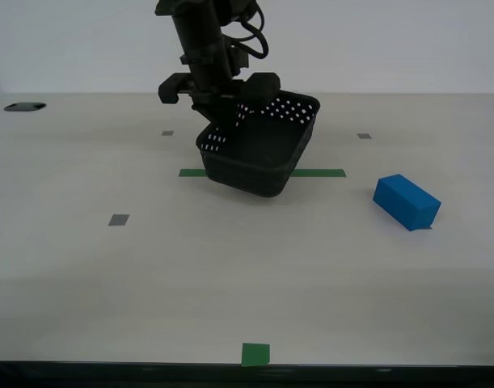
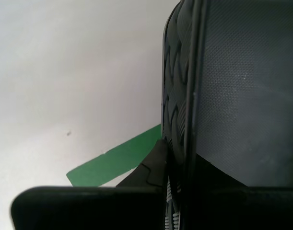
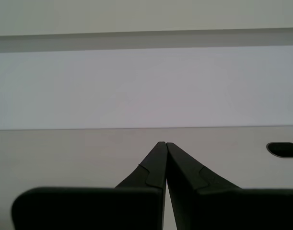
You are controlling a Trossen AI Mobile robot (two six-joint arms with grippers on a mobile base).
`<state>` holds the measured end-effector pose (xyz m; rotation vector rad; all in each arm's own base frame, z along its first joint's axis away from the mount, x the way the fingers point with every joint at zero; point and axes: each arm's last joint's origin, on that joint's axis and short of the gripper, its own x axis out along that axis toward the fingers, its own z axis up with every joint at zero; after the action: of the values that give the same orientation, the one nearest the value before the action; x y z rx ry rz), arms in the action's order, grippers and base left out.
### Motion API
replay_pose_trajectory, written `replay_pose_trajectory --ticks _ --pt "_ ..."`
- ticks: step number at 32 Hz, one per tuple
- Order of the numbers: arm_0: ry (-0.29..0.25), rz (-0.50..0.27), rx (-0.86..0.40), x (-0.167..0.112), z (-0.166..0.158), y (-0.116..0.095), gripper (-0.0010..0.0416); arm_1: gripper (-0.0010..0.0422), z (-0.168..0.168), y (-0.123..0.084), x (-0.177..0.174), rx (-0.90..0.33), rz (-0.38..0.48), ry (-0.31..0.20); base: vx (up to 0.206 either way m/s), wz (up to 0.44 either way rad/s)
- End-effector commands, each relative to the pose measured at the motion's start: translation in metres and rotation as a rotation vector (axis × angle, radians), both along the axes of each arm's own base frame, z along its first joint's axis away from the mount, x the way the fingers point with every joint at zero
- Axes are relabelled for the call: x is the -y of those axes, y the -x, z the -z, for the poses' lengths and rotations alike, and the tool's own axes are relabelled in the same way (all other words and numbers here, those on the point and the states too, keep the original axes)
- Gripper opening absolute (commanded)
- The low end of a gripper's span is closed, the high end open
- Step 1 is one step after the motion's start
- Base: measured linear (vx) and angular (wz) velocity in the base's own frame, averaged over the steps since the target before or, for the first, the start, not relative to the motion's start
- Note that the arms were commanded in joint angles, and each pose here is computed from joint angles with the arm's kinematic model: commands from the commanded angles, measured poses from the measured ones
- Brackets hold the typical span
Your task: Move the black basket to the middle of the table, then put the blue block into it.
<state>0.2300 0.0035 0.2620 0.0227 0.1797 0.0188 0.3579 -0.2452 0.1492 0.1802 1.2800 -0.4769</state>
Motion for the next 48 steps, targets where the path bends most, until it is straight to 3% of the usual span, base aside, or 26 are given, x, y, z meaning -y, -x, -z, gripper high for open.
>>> replay_pose_trajectory --ticks 1,5,6,7,13,15,17,19,20,26,28,30,34,41,46,48 --pt "-0.003 0.0 -0.002 0.0 0.0 0.0 0.0 0.0 -0.001 0.0 0.0 0.001 0.0 0.006 0.0 0.0" --pt "-0.003 0.0 -0.002 0.0 0.0 0.0 0.0 0.0027 -0.001 0.0 0.0 -0.001 0.001 0.005 0.0 0.0" --pt "-0.003 0.0 -0.005 0.0 0.0 0.0 0.0 0.005 -0.001 0.0 0.0 -0.001 0.001 0.005 0.0 0.0" --pt "-0.003 0.0 -0.015 0.0 0.001 0.0 0.0 0.0116 -0.001 0.0 0.001 -0.001 0.0 0.006 0.0 0.0" --pt "-0.002 0.0 -0.02 0.0 0.002 0.0 0.0 0.0206 -0.001 0.0 0.0 -0.006 -0.02 0.009 0.0 0.0" --pt "-0.002 -0.001 -0.039 0.0 0.004 0.001 0.0 0.0218 -0.001 -0.001 -0.001 0.025 -0.036 -0.03 0.0 0.0" --pt "-0.012 -0.011 -0.113 -0.001 0.011 0.003 0.0001 0.021 -0.001 -0.006 -0.008 0.069 -0.052 -0.094 0.0 0.0" --pt "-0.037 -0.033 -0.197 -0.002 0.016 0.005 0.0 0.0199 -0.001 -0.011 -0.016 0.08 -0.066 -0.11 0.0 0.0" --pt "-0.048 -0.064 -0.309 -0.003 0.016 0.008 0.0001 0.0185 -0.001 -0.018 -0.027 0.08 -0.096 -0.11 0.0 0.0" --pt "-0.073 -0.118 -0.476 -0.005 -0.008 0.013 0.0 0.0142 -0.005 -0.04 -0.064 0.091 -0.187 -0.106 0.0 0.0" --pt "-0.109 -0.193 -0.515 -0.008 -0.015 0.015 0.0001 0.012 -0.01 -0.05 -0.081 0.106 -0.213 -0.107 0.0 0.0" --pt "-0.141 -0.235 -0.575 -0.012 -0.011 0.019 0.0 0.009 -0.013 -0.061 -0.103 0.118 -0.263 -0.105 0.0 0.0" --pt "-0.144 -0.273 -0.683 -0.022 0.003 0.026 0.0001 0.0045 -0.014 -0.072 -0.136 0.131 -0.315 -0.114 0.0 0.0" --pt "-0.087 -0.416 -0.789 -0.058 0.018 0.025 0.0001 0.0001 -0.014 -0.085 -0.202 0.139 -0.454 -0.123 0.0 0.0" --pt "0.005 -0.373 -0.851 -0.066 0.033 0.018 0.0014 0.0001 -0.014 -0.085 -0.215 0.135 -0.466 -0.132 0.0 0.0" --pt "0.036 -0.357 -0.897 -0.067 0.044 0.01 0.0054 -0.0001 -0.013 -0.085 -0.218 0.136 -0.455 -0.139 0.0 0.0"
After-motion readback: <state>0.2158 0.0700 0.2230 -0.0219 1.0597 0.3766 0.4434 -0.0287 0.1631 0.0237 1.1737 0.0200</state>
